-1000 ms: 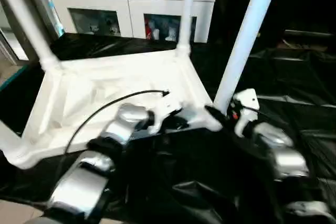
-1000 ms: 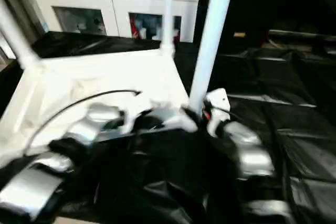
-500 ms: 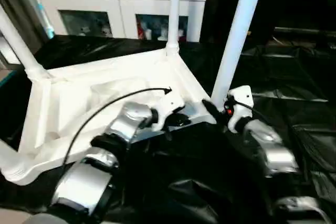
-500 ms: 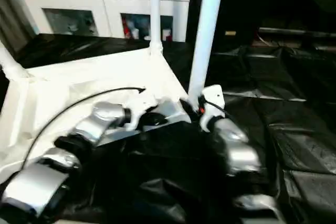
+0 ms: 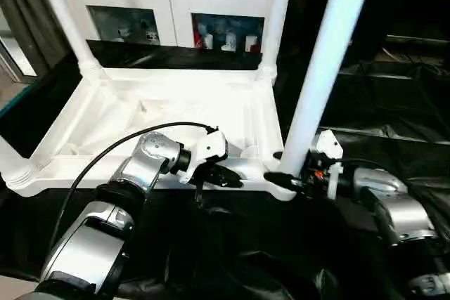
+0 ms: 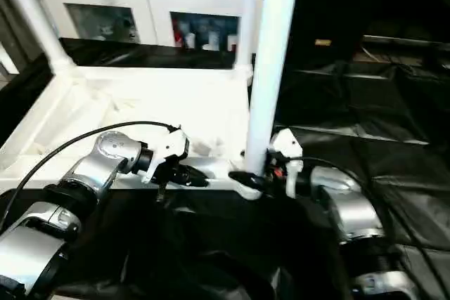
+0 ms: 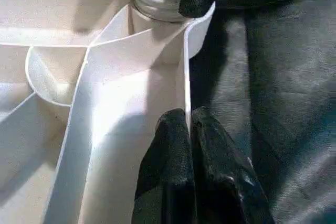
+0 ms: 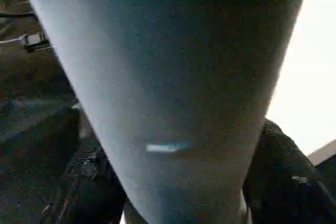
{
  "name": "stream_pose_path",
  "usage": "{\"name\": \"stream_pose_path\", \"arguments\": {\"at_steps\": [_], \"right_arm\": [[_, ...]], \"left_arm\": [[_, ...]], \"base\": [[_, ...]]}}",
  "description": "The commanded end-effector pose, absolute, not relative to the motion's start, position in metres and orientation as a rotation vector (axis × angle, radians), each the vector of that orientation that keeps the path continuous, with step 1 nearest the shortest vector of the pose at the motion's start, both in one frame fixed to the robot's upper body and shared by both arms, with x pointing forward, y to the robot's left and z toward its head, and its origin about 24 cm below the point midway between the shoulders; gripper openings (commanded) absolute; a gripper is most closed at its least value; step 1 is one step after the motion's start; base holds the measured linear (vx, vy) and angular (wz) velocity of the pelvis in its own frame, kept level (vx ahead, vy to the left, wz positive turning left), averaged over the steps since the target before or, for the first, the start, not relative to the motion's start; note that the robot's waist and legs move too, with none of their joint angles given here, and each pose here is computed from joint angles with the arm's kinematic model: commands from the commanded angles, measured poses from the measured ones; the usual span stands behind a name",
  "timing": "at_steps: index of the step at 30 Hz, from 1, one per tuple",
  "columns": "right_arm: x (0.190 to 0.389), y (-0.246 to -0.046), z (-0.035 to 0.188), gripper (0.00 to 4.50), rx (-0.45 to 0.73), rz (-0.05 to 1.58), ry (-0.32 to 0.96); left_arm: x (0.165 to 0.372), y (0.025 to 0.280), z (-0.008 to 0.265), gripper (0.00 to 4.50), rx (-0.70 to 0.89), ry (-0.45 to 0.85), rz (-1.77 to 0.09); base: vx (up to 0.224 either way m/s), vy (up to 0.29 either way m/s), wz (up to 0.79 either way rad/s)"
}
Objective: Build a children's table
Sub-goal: Rotate leg to tighten
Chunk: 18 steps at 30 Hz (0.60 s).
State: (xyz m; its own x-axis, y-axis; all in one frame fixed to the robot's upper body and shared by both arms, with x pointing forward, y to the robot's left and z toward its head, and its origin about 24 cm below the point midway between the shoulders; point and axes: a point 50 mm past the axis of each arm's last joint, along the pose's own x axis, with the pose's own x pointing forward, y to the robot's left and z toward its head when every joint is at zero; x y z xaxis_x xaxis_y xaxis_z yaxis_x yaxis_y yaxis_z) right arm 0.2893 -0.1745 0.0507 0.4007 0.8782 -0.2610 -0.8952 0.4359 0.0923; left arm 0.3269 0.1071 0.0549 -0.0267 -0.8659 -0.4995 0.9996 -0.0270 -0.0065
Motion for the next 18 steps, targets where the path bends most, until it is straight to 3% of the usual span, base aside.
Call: {"name": "stream_pose_path", "arguments": {"at_steps": [1,10,14,18], "right_arm": [[0.288,-0.182,0.053,2.45,-0.073,1.131,0.304],[0.285,-0.17,0.044,2.4,-0.007,1.115,0.32],[0.301,-0.167,0.023,2.39,-0.015,0.803,0.346],[0.31,-0.16,0.009,2.38,0.053,0.59,0.374]], "left_arm": [[0.324,0.113,0.055,0.0,0.423,0.425,-1.594],[0.328,0.107,0.056,0.0,0.421,0.397,-1.524],[0.342,0.091,0.058,0.0,0.386,0.349,-1.333],[0.349,0.071,0.059,0.0,0.373,0.328,-1.235]], "base": [[0.0,0.0,0.0],[0.0,0.0,0.0],[0.0,0.0,0.0],[0.0,0.0,0.0]]}}
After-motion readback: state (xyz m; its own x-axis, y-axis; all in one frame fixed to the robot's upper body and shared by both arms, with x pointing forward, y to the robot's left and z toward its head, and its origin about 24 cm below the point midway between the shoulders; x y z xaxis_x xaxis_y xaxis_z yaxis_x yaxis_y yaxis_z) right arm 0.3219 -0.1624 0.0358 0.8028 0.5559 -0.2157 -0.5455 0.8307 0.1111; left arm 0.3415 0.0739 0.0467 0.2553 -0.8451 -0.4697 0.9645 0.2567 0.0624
